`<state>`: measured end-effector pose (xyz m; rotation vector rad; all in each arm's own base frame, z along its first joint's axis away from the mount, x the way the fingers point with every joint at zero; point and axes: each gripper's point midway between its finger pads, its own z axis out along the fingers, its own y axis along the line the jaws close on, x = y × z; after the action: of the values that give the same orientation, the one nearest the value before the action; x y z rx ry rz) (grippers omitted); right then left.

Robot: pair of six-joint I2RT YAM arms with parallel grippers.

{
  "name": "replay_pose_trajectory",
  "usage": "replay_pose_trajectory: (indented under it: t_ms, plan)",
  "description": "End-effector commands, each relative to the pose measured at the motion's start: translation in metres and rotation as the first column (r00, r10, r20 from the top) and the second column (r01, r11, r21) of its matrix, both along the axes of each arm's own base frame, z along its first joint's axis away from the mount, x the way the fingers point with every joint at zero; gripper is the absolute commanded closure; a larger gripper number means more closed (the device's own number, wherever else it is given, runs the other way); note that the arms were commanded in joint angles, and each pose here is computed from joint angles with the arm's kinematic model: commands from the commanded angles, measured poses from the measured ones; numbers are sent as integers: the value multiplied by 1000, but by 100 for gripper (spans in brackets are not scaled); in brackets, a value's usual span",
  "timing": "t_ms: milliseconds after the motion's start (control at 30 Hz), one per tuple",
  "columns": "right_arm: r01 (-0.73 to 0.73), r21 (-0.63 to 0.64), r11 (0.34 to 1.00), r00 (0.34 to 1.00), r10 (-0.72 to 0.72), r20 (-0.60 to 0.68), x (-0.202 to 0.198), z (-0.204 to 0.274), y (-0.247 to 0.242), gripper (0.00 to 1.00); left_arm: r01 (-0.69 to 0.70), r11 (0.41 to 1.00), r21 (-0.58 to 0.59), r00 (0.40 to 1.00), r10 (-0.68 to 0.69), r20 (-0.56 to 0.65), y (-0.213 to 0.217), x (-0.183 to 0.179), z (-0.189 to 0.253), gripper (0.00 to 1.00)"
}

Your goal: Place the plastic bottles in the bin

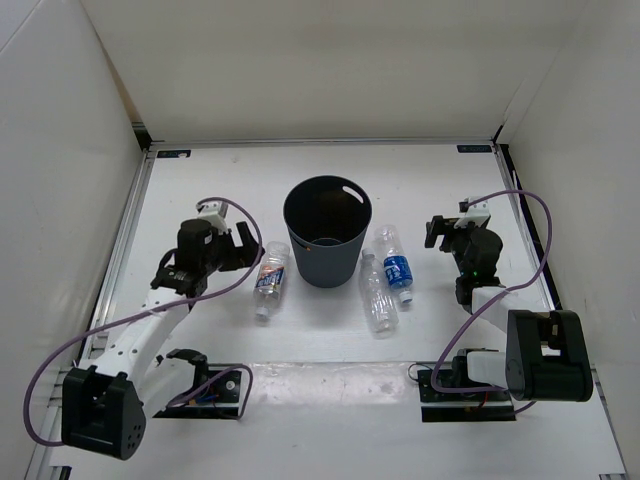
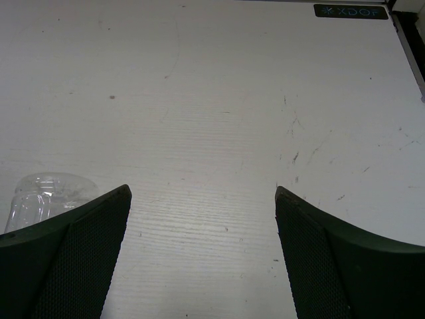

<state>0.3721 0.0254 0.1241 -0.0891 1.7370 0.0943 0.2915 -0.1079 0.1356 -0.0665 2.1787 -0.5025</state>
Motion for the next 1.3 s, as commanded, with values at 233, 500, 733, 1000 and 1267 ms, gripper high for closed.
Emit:
replay_pose_trajectory:
  t_ms: [233, 500, 733, 1000, 1267]
  plan:
    - [13, 4, 1000, 999, -13, 52, 8, 18, -1, 10, 164, 986, 3, 986, -164, -34, -40, -2, -22, 0]
    - [15, 6, 1000, 999, -15, 47, 8, 16, -2, 10, 154, 986, 68, 981, -145, -126, -43, 0, -59, 0]
    - [11, 5, 1000, 999, -12, 46, 8, 16, -2, 10, 173, 982, 71, 970, -158, -183, -51, 3, -83, 0]
    - [11, 5, 1000, 999, -12, 47, 8, 16, -2, 10, 181, 981, 66, 953, -158, -260, -58, 3, -112, 1]
    - [10, 3, 1000, 999, -10, 43, 7, 15, -2, 10, 128, 990, 60, 972, -113, -206, -50, -1, -71, 38]
